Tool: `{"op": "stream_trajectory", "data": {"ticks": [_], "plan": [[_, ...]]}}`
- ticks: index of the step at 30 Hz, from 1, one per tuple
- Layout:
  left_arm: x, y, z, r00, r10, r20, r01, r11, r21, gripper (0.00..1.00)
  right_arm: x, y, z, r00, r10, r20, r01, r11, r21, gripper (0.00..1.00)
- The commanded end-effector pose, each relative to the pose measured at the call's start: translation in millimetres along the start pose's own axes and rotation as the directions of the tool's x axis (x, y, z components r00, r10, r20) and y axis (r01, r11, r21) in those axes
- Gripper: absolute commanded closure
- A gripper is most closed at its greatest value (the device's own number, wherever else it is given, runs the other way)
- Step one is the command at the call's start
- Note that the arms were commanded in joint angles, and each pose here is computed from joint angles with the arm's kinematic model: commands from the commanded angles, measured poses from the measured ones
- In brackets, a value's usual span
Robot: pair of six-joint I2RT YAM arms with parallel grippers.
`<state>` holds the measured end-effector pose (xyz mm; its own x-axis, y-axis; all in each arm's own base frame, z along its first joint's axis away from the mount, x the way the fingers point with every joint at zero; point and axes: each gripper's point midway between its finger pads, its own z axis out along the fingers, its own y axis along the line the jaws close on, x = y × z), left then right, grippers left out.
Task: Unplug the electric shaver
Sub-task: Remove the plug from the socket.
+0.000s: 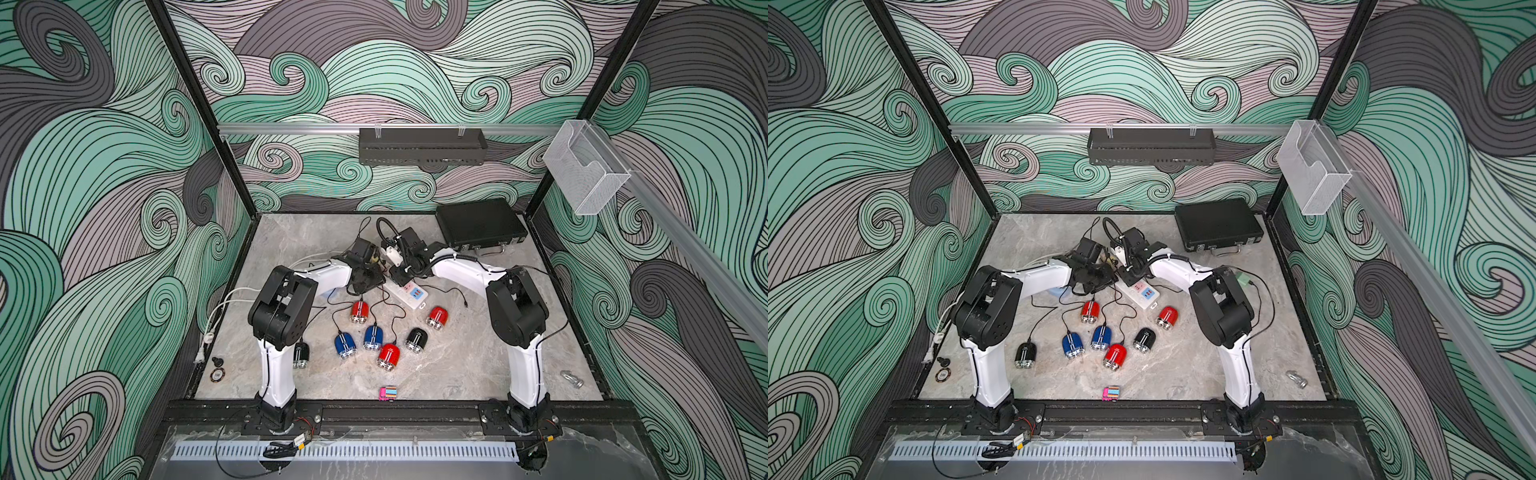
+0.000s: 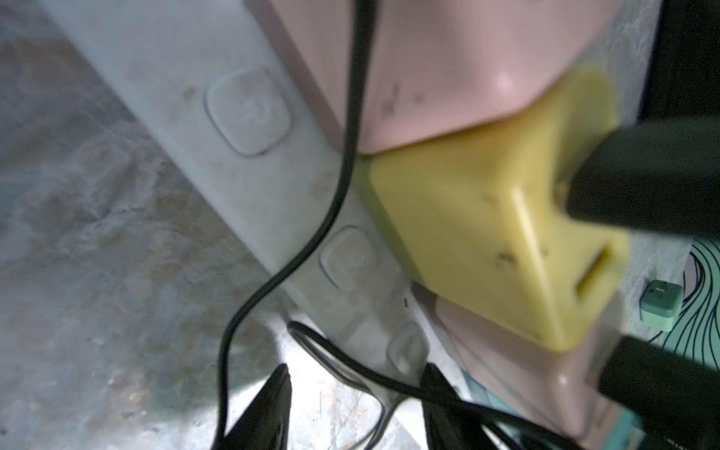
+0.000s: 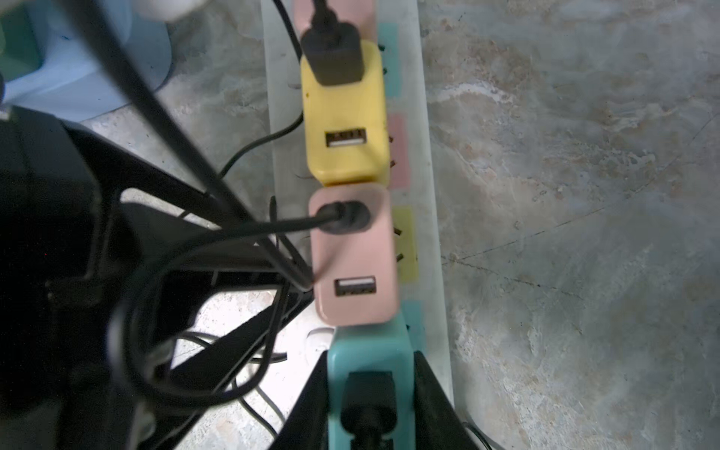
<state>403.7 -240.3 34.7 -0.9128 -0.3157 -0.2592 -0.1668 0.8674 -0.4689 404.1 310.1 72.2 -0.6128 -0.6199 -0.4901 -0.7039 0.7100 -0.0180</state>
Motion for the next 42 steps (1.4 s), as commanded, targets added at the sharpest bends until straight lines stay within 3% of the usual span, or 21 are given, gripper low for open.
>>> {"op": "stream_trajectory", "data": {"ticks": [1,18,28,36,42], "plan": [[15,17,10,0.998,0.022,-0.058,-0.026,0.996,-0.081,0.47,-34,-7,-26,0.994,-0.031,0.1,0.027,0.999,0.041,0.7],[21,27,21,0.995,0.0,-0.104,-0.014,0.991,-0.135,0.47,-36,-7,-32,0.991,-0.074,0.11,0.067,0.995,0.068,0.7],[21,24,17,0.996,0.011,-0.093,-0.021,0.994,-0.11,0.47,-34,-13,-45,0.991,-0.071,0.111,0.057,0.991,0.118,0.7],[13,8,0,0.997,0.057,-0.057,-0.061,0.996,-0.071,0.47,-26,-27,-73,0.989,-0.005,0.147,-0.016,0.989,0.144,0.7],[11,-6,-8,0.995,0.093,-0.041,-0.095,0.995,-0.044,0.47,-10,-56,-91,0.979,0.121,0.166,-0.152,0.97,0.189,0.69]]}}
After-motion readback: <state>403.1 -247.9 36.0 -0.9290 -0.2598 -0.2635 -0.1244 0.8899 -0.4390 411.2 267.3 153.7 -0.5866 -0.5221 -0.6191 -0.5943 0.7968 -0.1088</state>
